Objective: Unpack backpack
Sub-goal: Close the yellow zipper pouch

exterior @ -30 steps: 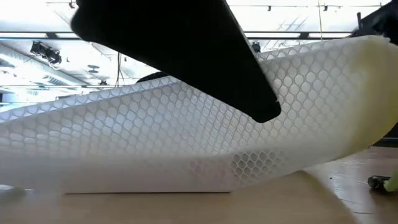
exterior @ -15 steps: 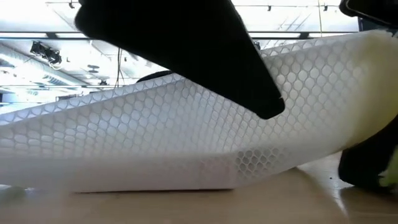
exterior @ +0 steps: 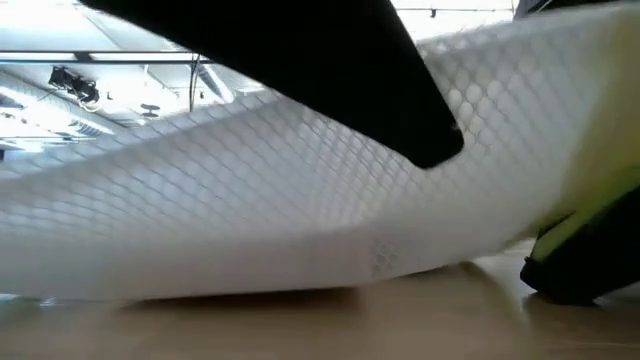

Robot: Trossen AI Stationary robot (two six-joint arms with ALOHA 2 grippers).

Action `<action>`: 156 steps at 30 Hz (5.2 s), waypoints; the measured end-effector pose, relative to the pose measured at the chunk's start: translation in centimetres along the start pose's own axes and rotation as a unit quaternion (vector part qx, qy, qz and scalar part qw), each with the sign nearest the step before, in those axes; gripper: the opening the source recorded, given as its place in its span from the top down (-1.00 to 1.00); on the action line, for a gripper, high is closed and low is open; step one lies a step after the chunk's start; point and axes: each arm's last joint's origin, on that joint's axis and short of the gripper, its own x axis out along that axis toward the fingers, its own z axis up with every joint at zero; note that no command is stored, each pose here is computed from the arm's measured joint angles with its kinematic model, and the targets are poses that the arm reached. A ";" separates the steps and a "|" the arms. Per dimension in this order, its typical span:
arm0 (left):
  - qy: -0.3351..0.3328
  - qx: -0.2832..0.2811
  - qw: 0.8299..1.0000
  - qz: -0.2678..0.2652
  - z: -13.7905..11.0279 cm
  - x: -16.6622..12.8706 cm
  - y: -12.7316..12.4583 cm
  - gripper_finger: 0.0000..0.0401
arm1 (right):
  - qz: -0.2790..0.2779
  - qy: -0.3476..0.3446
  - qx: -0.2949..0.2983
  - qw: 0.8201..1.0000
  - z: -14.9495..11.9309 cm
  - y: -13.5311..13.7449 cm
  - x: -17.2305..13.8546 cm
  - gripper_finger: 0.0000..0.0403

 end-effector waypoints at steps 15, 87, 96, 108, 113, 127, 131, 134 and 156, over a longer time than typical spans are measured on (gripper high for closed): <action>-0.002 0.006 1.000 -0.026 -0.1 -0.7 -1.0 1.00 | -0.091 0.054 0.030 0.994 0.3 -3.0 -2.4 1.00; -0.053 -0.196 0.979 -0.030 0.9 5.3 4.2 0.96 | -0.042 0.038 0.069 0.996 1.2 -2.7 -1.8 1.00; -0.057 -0.170 0.984 -0.017 1.2 3.8 3.2 0.99 | -0.052 0.071 0.073 0.993 0.7 -2.9 -2.0 1.00; -0.032 -0.168 0.985 -0.020 0.7 2.9 2.1 1.00 | -0.056 0.095 0.086 0.990 0.5 -3.4 -1.9 1.00; -0.033 -0.166 0.985 -0.025 0.7 2.7 1.9 1.00 | -0.049 0.106 0.097 0.988 0.5 -3.4 -1.9 1.00; -0.085 -0.121 0.988 -0.045 4.4 -2.0 0.5 1.00 | -0.111 0.128 0.105 0.980 -0.6 -4.8 -1.7 1.00; -0.064 -0.111 0.991 -0.042 4.2 -2.6 0.1 1.00 | -0.123 0.137 0.094 0.978 -0.7 -5.2 -1.8 1.00; -0.032 -0.115 0.992 -0.029 3.5 -2.5 0.3 1.00 | -0.144 0.157 0.087 0.973 -0.8 -6.0 -2.3 1.00; 0.007 -0.129 0.990 0.047 1.0 -9.7 -3.5 1.00 | -0.293 0.226 0.111 0.922 0.4 -12.3 -6.6 0.99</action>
